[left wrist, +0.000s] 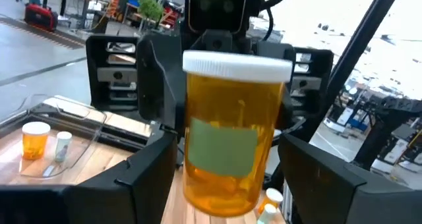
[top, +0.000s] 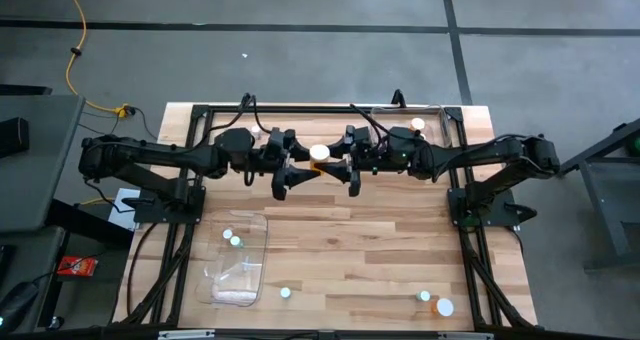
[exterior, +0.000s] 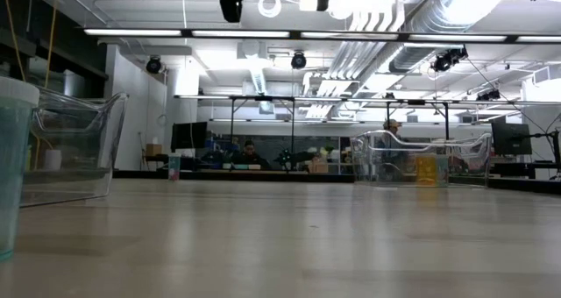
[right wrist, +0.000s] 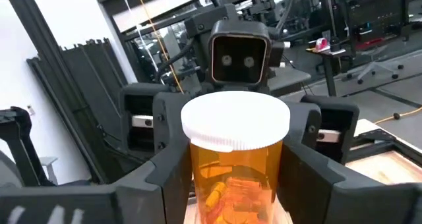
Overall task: Pick and place medicine bottles into bin by pill shape (circle, oval)
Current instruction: Put the large orange capsule bottle into the top transparent bin
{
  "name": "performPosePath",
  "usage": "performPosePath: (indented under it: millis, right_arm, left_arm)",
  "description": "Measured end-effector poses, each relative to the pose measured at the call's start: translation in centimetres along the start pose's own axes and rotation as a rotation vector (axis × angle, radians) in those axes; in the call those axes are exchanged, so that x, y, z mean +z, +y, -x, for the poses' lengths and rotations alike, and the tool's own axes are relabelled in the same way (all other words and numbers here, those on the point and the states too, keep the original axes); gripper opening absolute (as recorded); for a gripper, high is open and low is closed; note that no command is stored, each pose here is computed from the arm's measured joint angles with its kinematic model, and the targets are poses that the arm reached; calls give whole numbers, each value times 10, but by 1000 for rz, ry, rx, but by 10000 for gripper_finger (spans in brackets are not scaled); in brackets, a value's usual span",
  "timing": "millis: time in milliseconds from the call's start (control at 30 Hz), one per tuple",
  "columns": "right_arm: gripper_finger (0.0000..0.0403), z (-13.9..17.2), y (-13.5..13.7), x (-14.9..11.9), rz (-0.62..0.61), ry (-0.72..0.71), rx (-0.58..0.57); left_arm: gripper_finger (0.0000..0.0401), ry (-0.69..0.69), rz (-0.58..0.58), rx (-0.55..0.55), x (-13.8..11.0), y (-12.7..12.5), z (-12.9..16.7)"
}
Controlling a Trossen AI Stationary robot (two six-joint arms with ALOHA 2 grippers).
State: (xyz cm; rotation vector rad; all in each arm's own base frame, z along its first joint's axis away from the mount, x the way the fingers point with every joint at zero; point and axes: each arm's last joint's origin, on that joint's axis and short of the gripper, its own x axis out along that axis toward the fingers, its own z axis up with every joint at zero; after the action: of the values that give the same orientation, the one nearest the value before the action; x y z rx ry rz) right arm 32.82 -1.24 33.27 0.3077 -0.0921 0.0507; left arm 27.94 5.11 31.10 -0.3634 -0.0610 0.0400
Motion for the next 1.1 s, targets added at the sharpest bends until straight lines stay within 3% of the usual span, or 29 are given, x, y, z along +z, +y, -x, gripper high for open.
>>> performPosePath:
  millis: [600, 933, 1100]
  right_arm:
    - [179, 0, 1, 2, 1, -21, 8]
    - [179, 0, 1, 2, -1, -18, 8]
    - [187, 0, 1, 2, -2, -17, 9]
  left_arm:
    - [225, -9, 17, 3, -9, 5, -11]
    - [177, -7, 16, 3, -9, 5, -11]
    - [171, -7, 16, 3, -9, 5, -11]
